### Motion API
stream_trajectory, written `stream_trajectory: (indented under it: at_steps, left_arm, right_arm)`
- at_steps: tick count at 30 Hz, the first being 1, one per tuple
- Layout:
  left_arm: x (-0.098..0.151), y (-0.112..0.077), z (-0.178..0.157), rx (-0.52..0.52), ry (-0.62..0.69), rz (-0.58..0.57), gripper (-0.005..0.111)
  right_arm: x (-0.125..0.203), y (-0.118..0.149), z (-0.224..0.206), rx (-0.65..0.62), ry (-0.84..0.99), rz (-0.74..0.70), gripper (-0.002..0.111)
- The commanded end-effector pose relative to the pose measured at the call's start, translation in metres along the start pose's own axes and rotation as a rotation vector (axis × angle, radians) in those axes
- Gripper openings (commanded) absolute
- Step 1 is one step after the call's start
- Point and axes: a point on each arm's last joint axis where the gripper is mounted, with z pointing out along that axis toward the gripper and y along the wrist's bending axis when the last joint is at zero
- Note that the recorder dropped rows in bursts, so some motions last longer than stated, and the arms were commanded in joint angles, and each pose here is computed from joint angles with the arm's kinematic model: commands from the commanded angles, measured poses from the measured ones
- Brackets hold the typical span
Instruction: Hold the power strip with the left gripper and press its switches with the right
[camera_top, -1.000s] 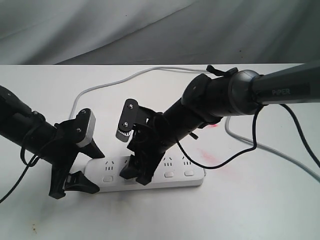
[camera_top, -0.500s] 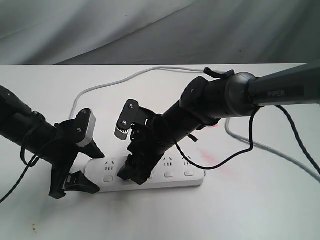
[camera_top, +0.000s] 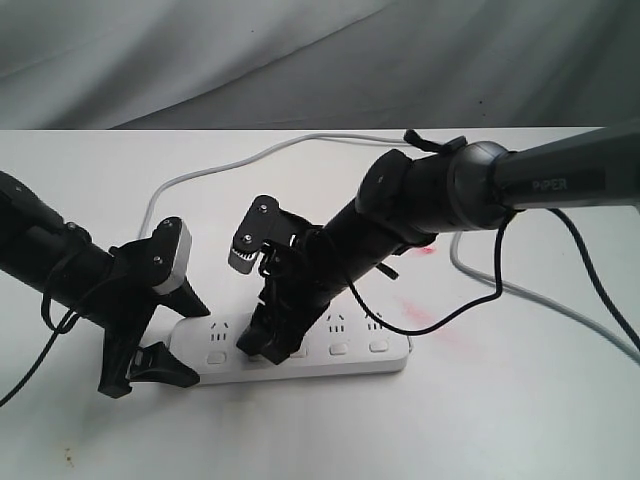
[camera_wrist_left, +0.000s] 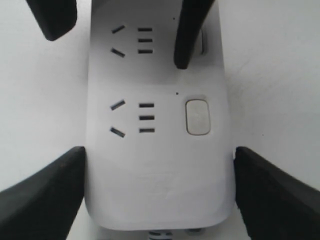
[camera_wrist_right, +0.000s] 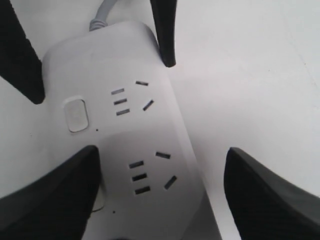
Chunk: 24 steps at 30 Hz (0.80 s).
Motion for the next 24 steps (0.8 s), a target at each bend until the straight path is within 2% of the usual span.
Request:
stream_trajectory:
  at_steps: [1,5,10,19,24]
  left_arm:
    - [-0.002,0.001,0.0,-0.003,-0.005,0.007,0.042]
    - [-0.002,0.001,0.0,-0.003,-0.005,0.007,0.042]
    - [-0.002,0.001,0.0,-0.003,-0.005,0.007,0.042]
    - [-0.003,0.001,0.0,0.001,-0.008,0.007,0.042]
    - [-0.003,0.001,0.0,0.001,-0.008,0.007,0.042]
  right_arm:
    - [0.031,-0.005,0.014,0.019,0.166,-0.131,0.063]
    - [0.039,-0.004,0.016,0.026,0.175,-0.112,0.063]
    - [0.03,-0.003,0.01,0.032,0.119,-0.069,0.063]
    - [-0.016,0.004,-0.058,0.132,-0.073,-0.089,0.063]
    - [-0.018,0.0,-0.086,0.133,-0.119,-0.06,0.063]
